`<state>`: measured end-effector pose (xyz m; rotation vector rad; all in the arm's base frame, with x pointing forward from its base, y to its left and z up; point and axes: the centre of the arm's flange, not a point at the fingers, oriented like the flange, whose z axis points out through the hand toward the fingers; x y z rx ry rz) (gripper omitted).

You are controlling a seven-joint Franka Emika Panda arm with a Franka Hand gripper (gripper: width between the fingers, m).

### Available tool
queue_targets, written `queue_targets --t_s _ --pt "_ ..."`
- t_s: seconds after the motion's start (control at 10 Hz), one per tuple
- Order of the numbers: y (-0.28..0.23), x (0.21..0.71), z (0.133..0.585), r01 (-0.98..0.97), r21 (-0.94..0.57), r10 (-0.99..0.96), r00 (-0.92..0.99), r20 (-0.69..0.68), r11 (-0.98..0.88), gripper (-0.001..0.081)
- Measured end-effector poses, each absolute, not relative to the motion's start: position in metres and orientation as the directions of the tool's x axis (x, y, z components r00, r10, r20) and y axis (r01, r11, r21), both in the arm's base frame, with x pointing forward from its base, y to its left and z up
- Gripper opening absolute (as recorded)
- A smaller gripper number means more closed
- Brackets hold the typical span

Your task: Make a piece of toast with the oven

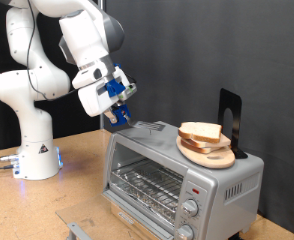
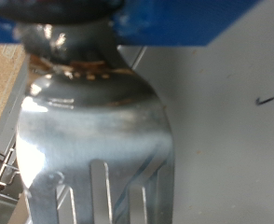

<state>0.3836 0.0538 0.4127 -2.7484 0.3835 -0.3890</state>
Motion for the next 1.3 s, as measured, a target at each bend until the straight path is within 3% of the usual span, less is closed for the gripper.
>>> queue_targets --t_s 1.3 --pt "0.062 0.437 0.418 -0.203 -0.371 -0.314 0.911 0.266 -0.906 0.0383"
